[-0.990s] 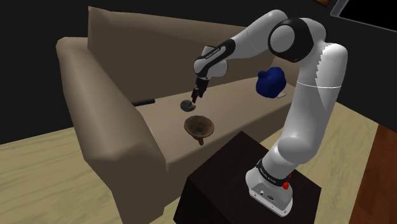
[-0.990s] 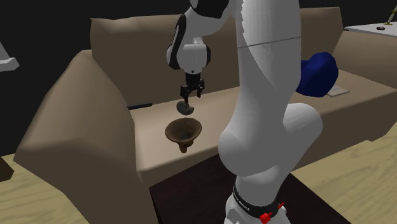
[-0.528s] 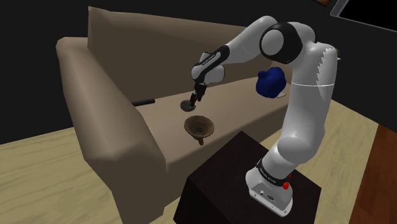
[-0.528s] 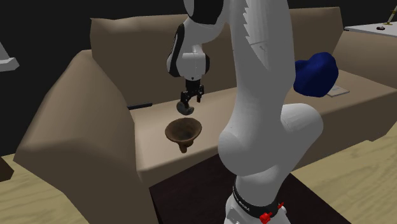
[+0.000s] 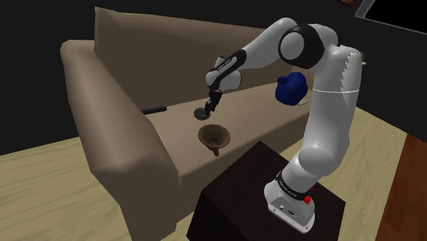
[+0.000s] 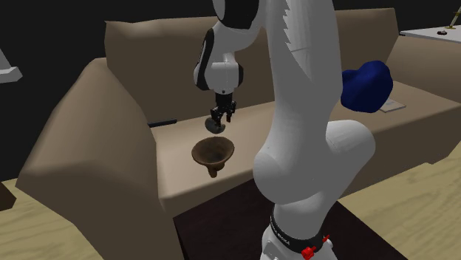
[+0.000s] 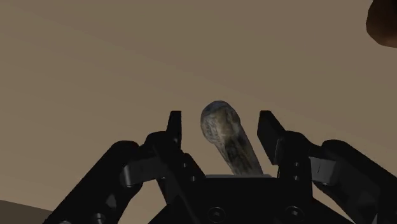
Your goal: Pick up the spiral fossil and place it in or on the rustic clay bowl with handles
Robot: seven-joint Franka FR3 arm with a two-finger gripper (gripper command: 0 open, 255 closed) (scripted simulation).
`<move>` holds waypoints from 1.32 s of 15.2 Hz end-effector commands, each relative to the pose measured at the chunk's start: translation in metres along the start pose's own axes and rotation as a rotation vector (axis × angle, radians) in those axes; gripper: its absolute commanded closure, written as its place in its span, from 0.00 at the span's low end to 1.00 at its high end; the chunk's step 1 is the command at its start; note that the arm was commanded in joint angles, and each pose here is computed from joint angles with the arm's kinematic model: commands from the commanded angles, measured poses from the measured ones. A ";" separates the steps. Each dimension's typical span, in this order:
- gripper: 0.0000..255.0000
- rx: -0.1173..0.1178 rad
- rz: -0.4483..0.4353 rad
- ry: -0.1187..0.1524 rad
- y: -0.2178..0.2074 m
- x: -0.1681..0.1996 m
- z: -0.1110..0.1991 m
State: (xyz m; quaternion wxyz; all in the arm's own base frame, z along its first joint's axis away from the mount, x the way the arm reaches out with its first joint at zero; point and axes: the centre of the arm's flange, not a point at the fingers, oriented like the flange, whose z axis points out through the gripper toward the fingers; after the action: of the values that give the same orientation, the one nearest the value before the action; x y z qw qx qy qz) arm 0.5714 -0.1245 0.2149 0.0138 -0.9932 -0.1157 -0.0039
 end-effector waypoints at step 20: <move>0.00 -0.067 -0.343 -0.094 -0.015 0.027 0.035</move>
State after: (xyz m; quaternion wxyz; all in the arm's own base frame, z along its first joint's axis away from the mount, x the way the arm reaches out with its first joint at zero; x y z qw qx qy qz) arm 0.5942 -0.1014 0.1848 -0.0252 -0.9579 -0.2836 0.0365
